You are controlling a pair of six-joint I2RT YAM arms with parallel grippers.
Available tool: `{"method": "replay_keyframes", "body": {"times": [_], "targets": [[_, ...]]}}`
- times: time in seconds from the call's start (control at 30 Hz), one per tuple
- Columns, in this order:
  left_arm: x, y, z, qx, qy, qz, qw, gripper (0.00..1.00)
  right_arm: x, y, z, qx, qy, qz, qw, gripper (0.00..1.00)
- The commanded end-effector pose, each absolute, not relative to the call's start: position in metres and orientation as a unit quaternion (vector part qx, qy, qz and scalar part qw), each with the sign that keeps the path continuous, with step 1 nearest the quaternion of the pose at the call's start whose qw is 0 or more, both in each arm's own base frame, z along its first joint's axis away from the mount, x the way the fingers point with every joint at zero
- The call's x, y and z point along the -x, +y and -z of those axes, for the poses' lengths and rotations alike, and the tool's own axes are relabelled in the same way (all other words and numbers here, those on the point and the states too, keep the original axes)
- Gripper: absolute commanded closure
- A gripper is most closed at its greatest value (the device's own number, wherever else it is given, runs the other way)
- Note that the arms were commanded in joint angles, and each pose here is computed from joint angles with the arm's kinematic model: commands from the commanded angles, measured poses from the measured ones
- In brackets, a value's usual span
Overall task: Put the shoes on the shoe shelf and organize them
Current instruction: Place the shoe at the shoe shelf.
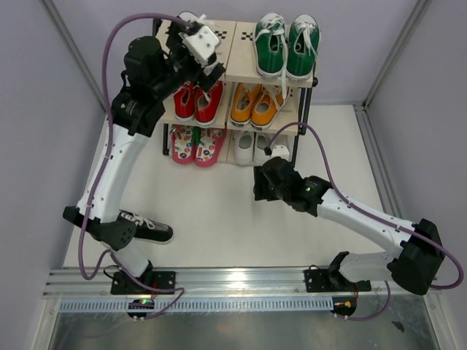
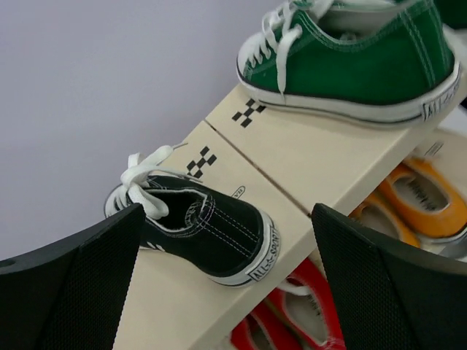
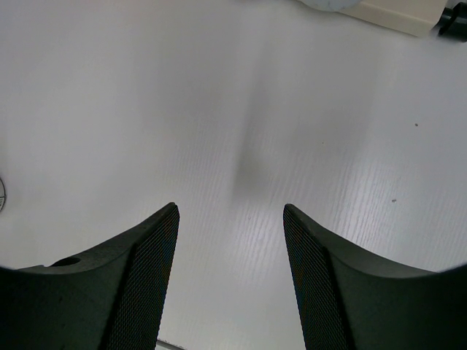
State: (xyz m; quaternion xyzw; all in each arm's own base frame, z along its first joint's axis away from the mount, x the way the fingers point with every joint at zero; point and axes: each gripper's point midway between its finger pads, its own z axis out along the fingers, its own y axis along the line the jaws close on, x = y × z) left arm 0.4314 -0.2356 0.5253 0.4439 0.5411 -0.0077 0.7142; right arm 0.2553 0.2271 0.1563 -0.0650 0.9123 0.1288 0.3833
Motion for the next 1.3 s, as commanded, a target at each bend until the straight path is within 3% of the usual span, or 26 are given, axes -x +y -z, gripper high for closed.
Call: {"method": "replay_keyframes", "body": {"times": [0.0, 0.1, 0.27, 0.63, 1.27], "targets": [[-0.389, -0.213, -0.613, -0.26, 0.515, 0.127, 0.807, 0.01, -0.255, 0.23, -0.165, 0.053, 0.907, -0.148, 0.392, 0.36], [-0.401, -0.189, -0.606, -0.083, 0.576, 0.191, 0.79, 0.01, -0.255, 0.233, -0.163, 0.055, 0.907, -0.154, 0.389, 0.36], [-0.419, -0.176, -0.573, 0.039, 0.631, 0.211, 0.745, 0.01, -0.254, 0.234, -0.158, 0.058, 0.909, -0.154, 0.383, 0.36], [-0.438, -0.188, -0.563, 0.032, 0.651, 0.208, 0.729, 0.01, -0.248, 0.229, -0.148, 0.047, 0.913, -0.152, 0.375, 0.36], [-0.475, -0.22, -0.494, -0.024, 0.712, 0.128, 0.69, 0.01, -0.246, 0.218, -0.14, 0.032, 0.916, -0.138, 0.375, 0.36]]}}
